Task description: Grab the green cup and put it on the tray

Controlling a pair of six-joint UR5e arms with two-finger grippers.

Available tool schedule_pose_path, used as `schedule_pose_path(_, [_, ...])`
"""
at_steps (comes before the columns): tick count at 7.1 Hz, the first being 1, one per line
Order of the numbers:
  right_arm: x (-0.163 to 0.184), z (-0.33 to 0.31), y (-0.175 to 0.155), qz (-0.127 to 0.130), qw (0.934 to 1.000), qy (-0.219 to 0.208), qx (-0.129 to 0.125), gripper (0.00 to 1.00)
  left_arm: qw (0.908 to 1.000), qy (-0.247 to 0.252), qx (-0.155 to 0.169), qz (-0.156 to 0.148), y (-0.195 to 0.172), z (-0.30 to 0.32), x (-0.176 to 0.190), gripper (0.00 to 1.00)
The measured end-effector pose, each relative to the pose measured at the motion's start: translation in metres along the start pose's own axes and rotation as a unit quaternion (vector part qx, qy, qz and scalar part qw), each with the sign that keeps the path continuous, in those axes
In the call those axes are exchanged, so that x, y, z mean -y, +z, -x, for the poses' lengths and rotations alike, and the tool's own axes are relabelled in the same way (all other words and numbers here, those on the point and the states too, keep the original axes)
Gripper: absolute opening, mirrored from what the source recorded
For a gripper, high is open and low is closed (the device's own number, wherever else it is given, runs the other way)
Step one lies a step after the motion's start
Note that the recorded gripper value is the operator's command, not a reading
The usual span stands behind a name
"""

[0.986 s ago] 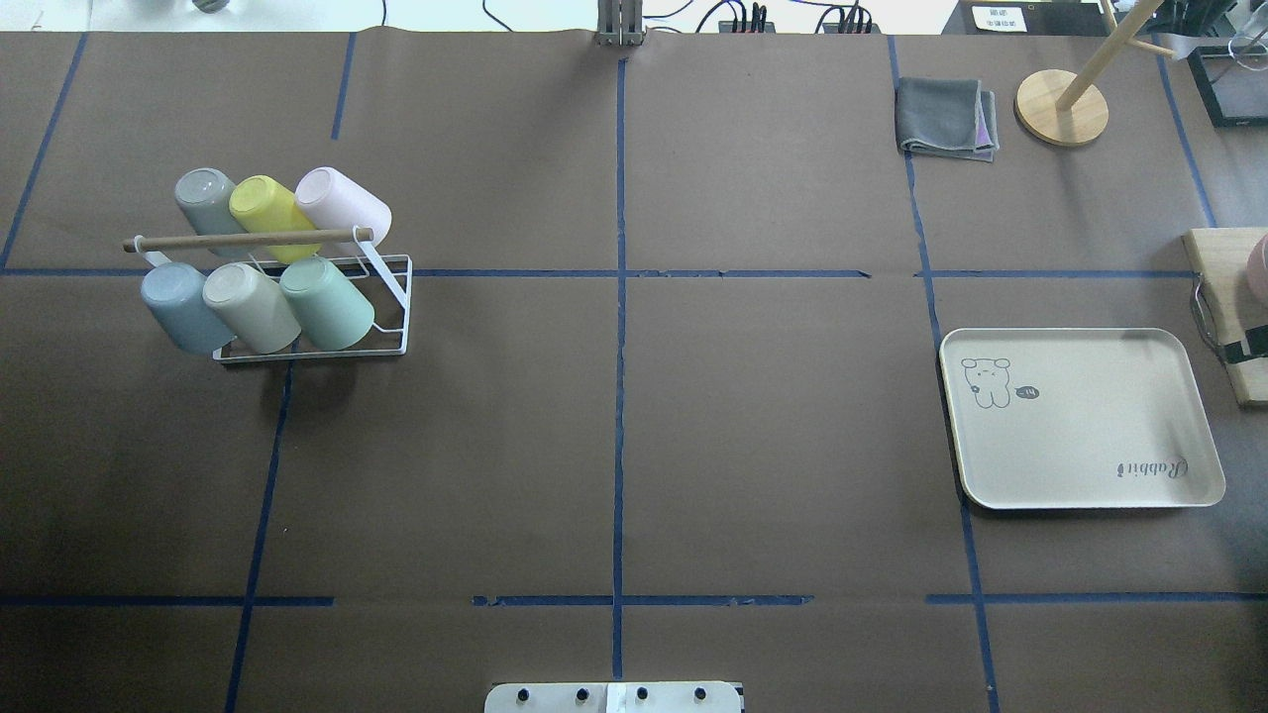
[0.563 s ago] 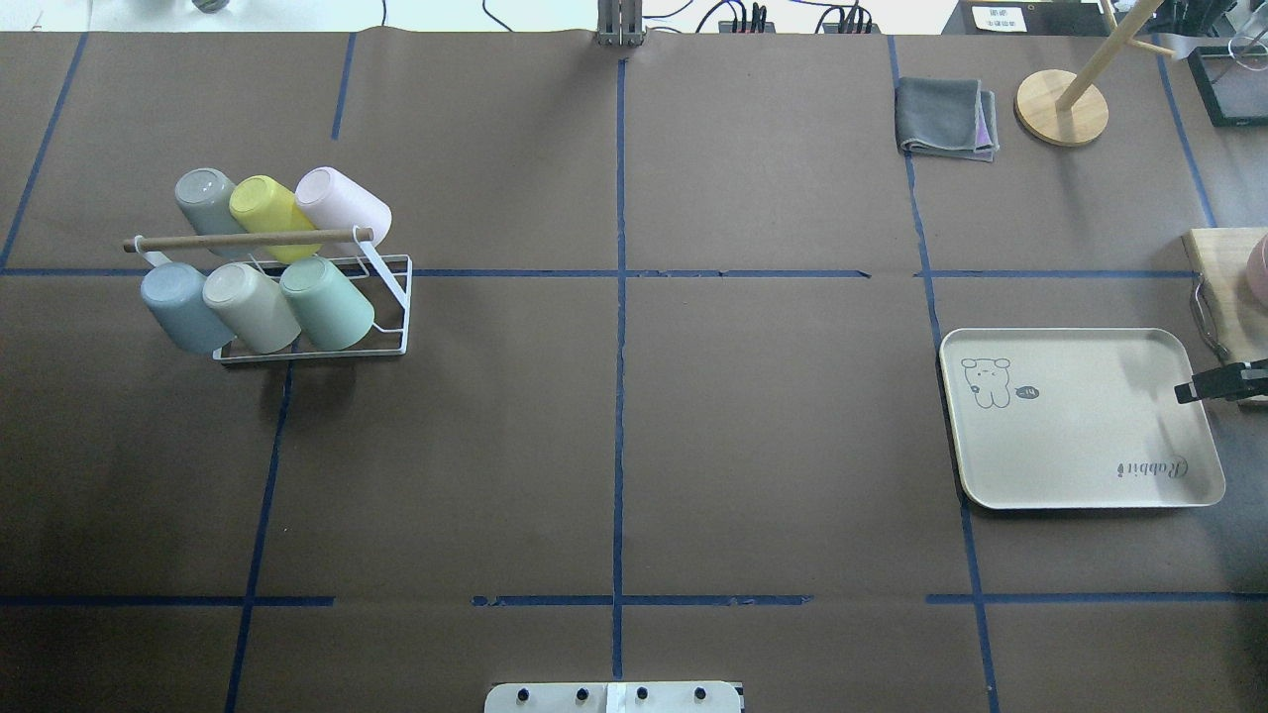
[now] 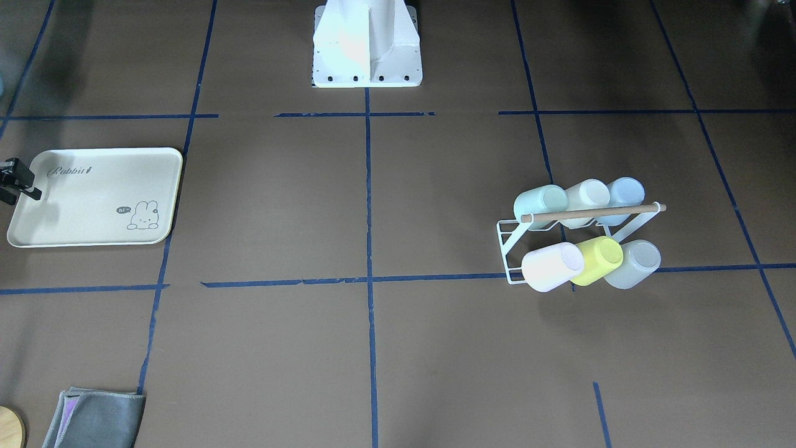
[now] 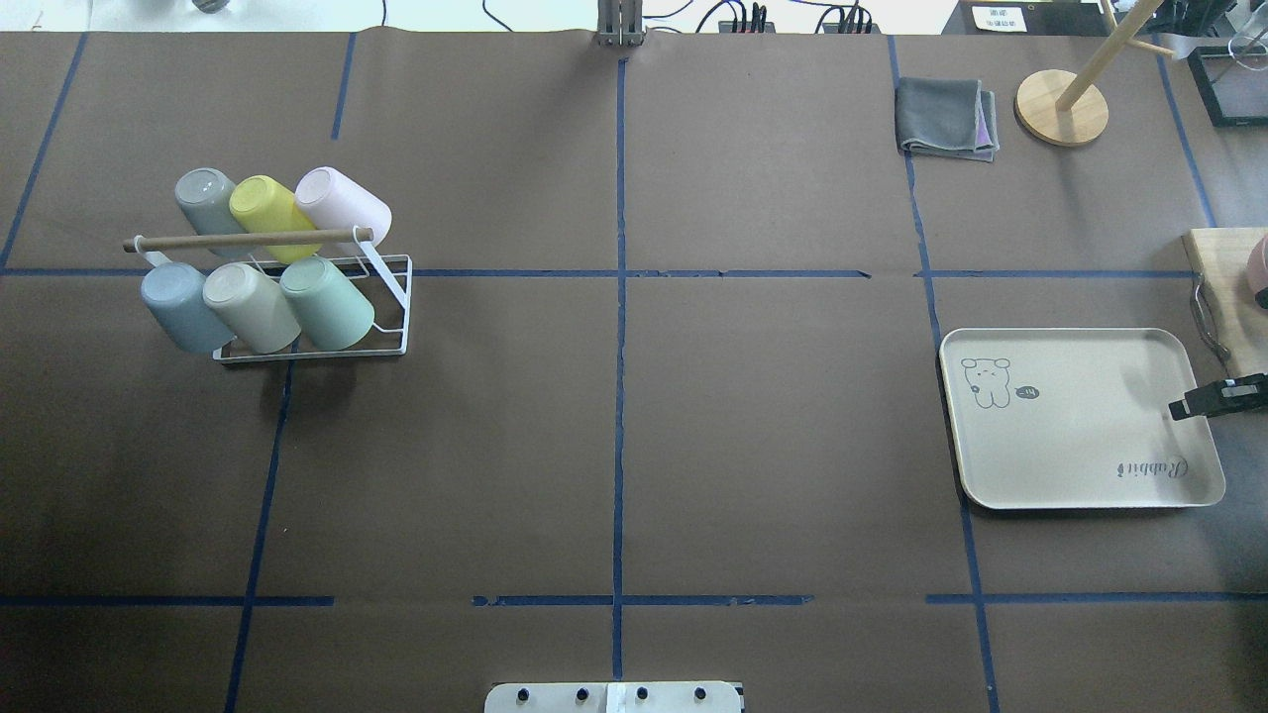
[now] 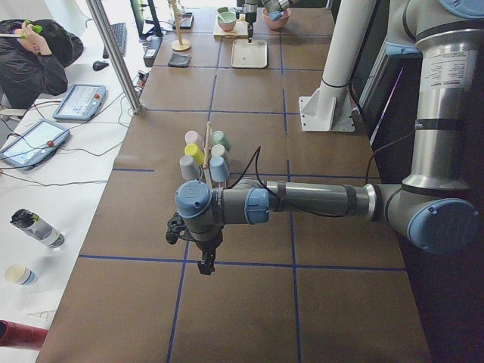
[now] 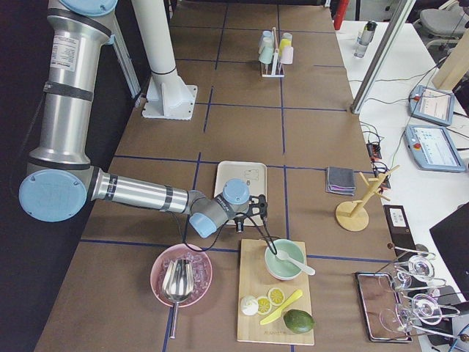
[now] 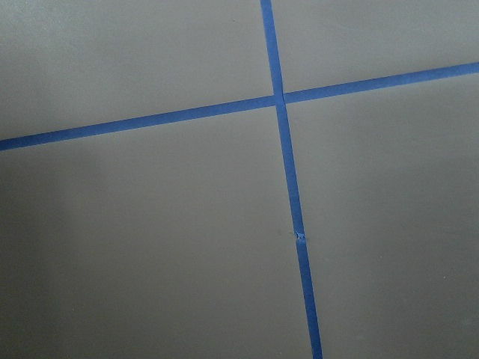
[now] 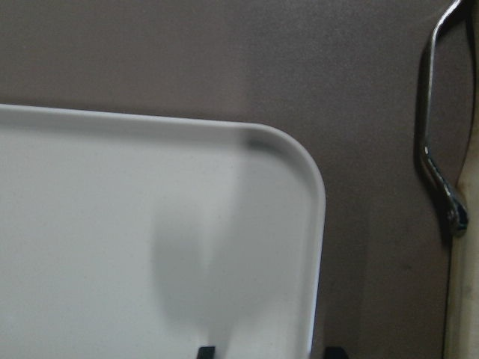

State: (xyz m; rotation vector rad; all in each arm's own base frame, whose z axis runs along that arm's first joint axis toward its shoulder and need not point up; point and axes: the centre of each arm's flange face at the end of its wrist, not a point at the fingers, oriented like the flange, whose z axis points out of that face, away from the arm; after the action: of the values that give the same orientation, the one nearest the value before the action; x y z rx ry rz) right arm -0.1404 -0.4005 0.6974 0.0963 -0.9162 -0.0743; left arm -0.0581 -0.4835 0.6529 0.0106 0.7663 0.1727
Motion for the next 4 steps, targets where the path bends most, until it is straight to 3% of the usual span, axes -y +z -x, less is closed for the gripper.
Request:
schedule_pose_path(2, [-0.0034,-0.0030,0.0010,0.002,1.0000,0.002,-0.002,0.02,1.0000,0.000,0.000,0.000,-0.0001,-0.0001,0.0001,1.00])
schedule_pose_path(4, [-0.0052,-0.0054,0.0019,0.004,1.0000,0.003,-0.003,0.00,1.0000,0.001,0.000,-0.001,-0.0004,-0.0003,0.0002,1.00])
